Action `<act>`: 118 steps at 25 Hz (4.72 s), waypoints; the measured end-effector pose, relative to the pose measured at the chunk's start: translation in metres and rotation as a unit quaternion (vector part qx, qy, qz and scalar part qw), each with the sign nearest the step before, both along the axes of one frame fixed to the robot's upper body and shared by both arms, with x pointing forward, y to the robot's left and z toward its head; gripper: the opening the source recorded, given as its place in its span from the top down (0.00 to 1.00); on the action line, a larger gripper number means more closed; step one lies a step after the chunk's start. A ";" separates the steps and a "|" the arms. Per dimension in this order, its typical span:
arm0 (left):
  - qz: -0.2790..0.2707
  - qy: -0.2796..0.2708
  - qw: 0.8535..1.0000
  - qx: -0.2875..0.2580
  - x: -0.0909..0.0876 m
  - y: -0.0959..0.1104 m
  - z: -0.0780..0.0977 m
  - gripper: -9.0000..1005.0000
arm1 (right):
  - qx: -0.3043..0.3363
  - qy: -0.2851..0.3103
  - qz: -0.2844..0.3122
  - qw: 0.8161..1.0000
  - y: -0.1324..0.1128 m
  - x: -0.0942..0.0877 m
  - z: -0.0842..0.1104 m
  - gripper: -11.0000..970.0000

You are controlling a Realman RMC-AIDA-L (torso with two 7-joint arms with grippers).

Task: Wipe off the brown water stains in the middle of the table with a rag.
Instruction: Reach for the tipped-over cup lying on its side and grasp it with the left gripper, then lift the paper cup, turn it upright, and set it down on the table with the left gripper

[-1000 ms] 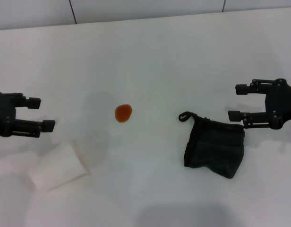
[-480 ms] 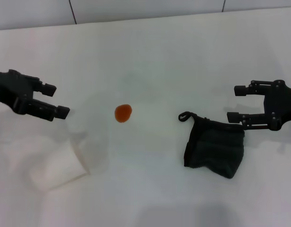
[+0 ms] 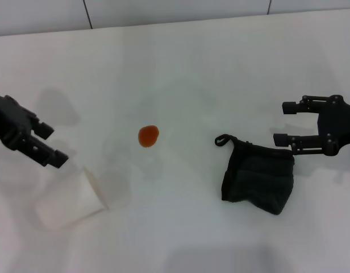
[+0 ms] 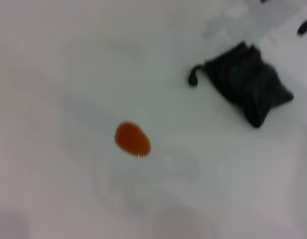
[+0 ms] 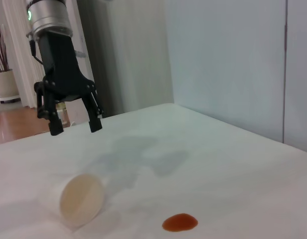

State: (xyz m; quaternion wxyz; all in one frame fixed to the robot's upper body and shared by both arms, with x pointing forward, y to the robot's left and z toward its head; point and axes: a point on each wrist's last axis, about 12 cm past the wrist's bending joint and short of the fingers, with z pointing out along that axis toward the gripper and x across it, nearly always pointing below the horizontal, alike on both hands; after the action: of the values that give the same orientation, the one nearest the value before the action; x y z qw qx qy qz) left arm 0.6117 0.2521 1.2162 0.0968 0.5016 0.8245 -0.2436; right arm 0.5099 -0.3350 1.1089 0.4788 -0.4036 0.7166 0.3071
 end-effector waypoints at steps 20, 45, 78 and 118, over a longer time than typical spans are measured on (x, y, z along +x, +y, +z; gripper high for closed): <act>-0.059 0.030 0.993 0.096 -0.001 -0.018 -0.026 0.16 | 0.000 -0.006 0.007 1.000 0.004 0.006 0.003 0.20; -0.084 0.039 0.988 0.126 0.003 -0.042 -0.058 0.18 | 0.000 -0.009 0.003 1.000 0.006 0.011 0.005 0.20; -0.075 0.040 0.988 0.127 0.001 -0.047 -0.076 0.20 | 0.004 -0.008 0.005 1.000 0.011 0.015 0.004 0.20; -0.030 -0.083 0.990 -0.106 -0.014 0.004 -0.059 0.44 | 0.002 -0.010 0.003 1.000 0.010 0.017 0.005 0.20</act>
State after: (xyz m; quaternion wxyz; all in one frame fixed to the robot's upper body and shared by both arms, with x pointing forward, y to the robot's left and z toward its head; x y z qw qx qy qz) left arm 0.5978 0.2557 1.1577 0.2101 0.5312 0.7678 -0.2900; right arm 0.5264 -0.3250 1.1139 0.4855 -0.4079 0.7102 0.3058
